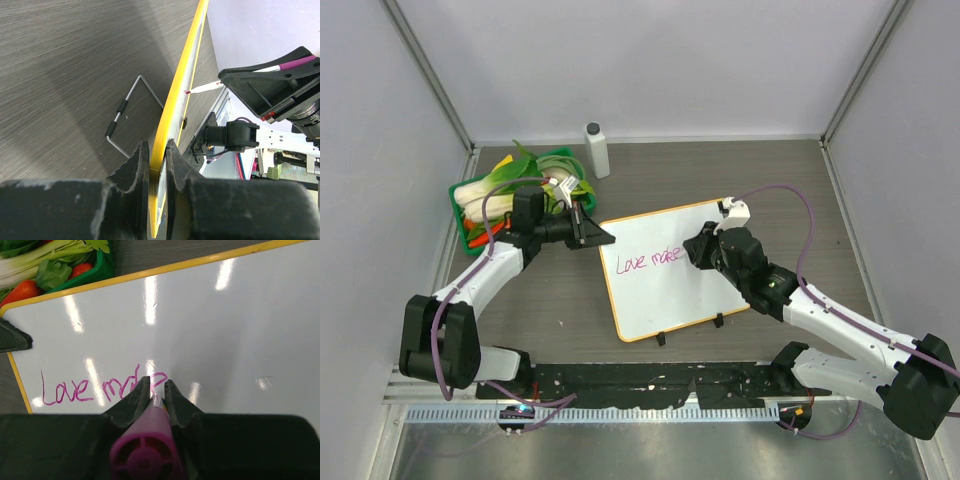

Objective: Write a sentence on the whiteboard

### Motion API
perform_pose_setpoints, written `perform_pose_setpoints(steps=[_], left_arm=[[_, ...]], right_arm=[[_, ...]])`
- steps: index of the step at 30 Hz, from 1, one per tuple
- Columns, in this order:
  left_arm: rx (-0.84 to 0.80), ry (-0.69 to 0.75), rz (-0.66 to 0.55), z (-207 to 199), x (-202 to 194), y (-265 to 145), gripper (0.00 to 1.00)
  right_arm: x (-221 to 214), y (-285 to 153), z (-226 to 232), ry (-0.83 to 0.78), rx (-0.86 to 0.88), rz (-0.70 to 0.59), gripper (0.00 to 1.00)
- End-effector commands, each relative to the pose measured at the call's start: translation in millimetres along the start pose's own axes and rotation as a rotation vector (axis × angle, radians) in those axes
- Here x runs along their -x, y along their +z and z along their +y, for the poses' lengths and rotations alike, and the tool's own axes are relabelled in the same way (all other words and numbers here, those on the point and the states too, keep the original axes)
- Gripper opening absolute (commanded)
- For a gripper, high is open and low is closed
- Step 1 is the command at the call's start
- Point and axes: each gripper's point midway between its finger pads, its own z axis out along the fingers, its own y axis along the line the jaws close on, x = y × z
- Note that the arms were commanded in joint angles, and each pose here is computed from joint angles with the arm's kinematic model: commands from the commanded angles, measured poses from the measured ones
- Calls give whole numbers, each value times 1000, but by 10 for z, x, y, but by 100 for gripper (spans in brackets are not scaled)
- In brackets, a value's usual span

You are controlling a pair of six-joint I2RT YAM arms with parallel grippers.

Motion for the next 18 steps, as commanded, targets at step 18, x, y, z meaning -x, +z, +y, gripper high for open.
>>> perform_pose_setpoints(steps=[18], left_arm=[[160, 18, 9, 373, -98, 39, 0]], right_arm=[[220, -42, -104, -15, -81, -59, 1]])
